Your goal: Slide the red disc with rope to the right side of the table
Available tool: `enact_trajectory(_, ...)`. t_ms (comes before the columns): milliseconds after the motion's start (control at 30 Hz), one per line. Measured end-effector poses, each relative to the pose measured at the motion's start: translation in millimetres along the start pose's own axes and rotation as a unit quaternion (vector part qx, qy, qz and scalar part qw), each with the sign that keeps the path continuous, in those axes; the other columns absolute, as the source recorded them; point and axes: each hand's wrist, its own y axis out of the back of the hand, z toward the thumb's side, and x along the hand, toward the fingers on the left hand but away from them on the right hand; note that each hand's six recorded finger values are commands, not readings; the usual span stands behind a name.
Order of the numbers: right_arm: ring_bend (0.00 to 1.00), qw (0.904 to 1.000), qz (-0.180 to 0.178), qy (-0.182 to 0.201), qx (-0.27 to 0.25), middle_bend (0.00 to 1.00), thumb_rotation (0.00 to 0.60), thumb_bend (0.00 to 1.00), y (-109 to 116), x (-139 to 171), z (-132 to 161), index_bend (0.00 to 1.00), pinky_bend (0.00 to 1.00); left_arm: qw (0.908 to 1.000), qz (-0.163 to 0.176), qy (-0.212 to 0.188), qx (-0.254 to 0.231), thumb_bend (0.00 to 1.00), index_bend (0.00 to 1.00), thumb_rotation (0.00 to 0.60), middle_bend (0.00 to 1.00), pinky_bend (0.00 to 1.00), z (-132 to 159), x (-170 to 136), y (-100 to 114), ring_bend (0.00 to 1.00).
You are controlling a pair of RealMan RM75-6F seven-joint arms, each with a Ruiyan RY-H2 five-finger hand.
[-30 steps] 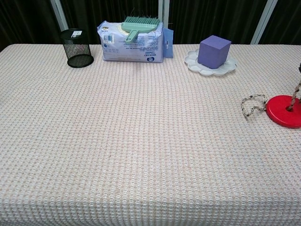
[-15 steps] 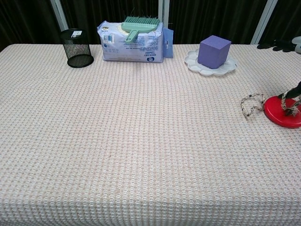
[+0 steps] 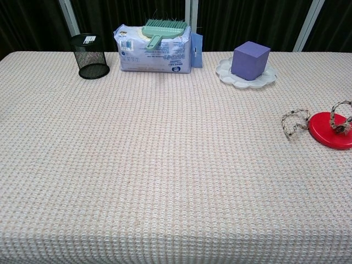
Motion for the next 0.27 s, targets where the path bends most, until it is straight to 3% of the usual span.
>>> enact_trajectory(133, 0.00, 0.9990, -0.041, -0.006, -0.015, 0.00, 0.600, 0.00, 3, 19, -11, 0.00, 0.00, 1.0000, 0.002, 0.001, -0.002, 0.00, 0.09, 0.600, 0.10, 0.14, 1, 0, 3, 0.05)
enact_trajectory(267, 0.00, 0.9936, -0.108, -0.013, -0.032, 0.00, 0.600, 0.00, 2, 50, -26, 0.00, 0.00, 1.0000, 0.004, -0.001, -0.002, 0.00, 0.09, 0.600, 0.10, 0.14, 3, 1, 7, 0.05)
